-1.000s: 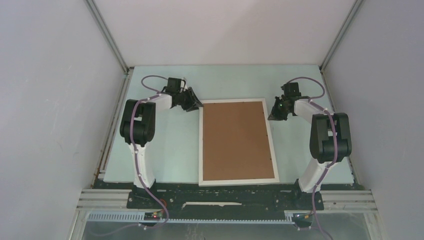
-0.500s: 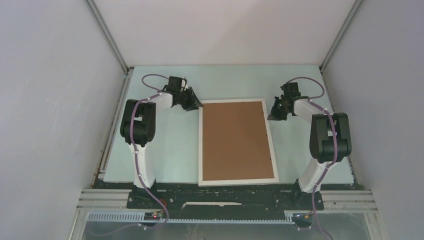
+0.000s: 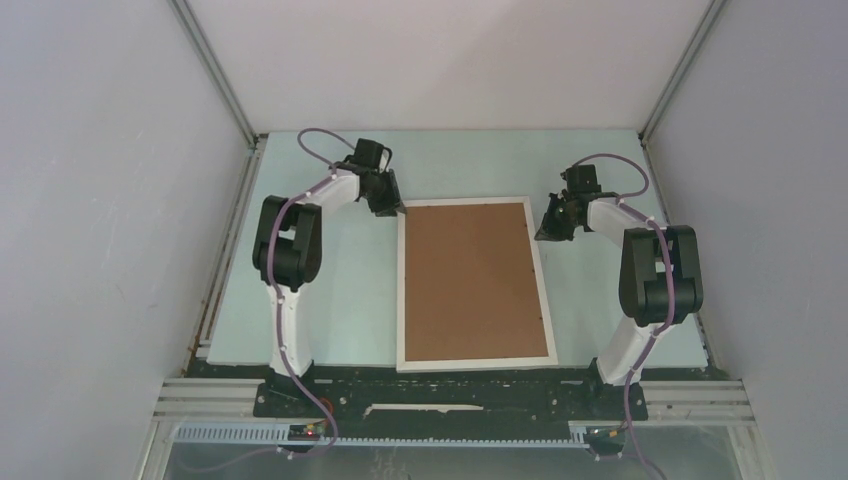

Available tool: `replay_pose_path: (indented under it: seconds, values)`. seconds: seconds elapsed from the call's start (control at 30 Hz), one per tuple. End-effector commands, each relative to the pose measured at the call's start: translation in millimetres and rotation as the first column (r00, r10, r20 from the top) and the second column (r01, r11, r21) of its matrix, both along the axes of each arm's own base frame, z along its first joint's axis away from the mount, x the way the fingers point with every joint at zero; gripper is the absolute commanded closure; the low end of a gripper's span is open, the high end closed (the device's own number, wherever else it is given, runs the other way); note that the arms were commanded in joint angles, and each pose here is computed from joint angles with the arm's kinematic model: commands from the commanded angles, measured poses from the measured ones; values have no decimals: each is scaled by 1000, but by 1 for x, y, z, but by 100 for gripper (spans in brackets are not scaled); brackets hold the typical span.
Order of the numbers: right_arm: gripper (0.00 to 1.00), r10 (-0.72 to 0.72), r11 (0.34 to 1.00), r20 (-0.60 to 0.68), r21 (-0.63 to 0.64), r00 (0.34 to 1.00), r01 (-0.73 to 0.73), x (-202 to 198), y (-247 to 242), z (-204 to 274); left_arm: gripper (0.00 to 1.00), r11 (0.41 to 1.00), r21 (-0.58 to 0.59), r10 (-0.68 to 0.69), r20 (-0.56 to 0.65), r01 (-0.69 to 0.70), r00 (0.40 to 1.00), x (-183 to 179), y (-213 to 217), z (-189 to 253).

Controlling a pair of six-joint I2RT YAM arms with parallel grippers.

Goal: Put the photo into the frame
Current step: Install the photo frame at the center of the board.

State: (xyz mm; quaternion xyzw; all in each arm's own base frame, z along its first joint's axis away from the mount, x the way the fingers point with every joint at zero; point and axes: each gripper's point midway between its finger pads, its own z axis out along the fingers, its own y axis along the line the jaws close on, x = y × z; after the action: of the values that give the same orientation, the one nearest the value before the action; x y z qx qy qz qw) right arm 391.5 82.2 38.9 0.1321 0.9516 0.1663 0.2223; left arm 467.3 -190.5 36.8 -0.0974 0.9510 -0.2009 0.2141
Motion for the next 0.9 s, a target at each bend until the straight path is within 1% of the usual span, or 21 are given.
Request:
replay_pose_path:
  seconds: [0.0, 0.07, 0.2, 0.4, 0.63, 0.73, 0.87]
  values:
    - [100, 42, 999, -55, 17, 998, -41, -12, 14, -8, 64, 992, 127, -17, -37, 22, 999, -1, 0, -13]
    - [100, 41, 999, -53, 16, 998, -41, -12, 14, -7, 64, 991, 133, -17, -59, 25, 998, -1, -2, -16]
    - [100, 45, 999, -53, 16, 998, -44, -12, 15, -7, 66, 982, 187, -25, -92, 42, 995, -6, -6, -22]
    - [100, 45, 999, -45, 16, 998, -45, -11, 16, -5, 67, 964, 253, -52, -113, 79, 992, -7, -12, -21]
    - [100, 48, 999, -36, 9, 998, -48, -11, 17, -2, 65, 950, 271, -117, -147, 154, 982, -9, -35, -20]
    - [100, 52, 999, -36, 4, 998, -52, -11, 18, -1, 64, 953, 248, -133, -177, 175, 975, -10, -46, -21]
    - [100, 55, 999, -35, 1, 998, -55, -12, 18, 1, 59, 972, 169, -126, -204, 161, 971, -13, -52, -22]
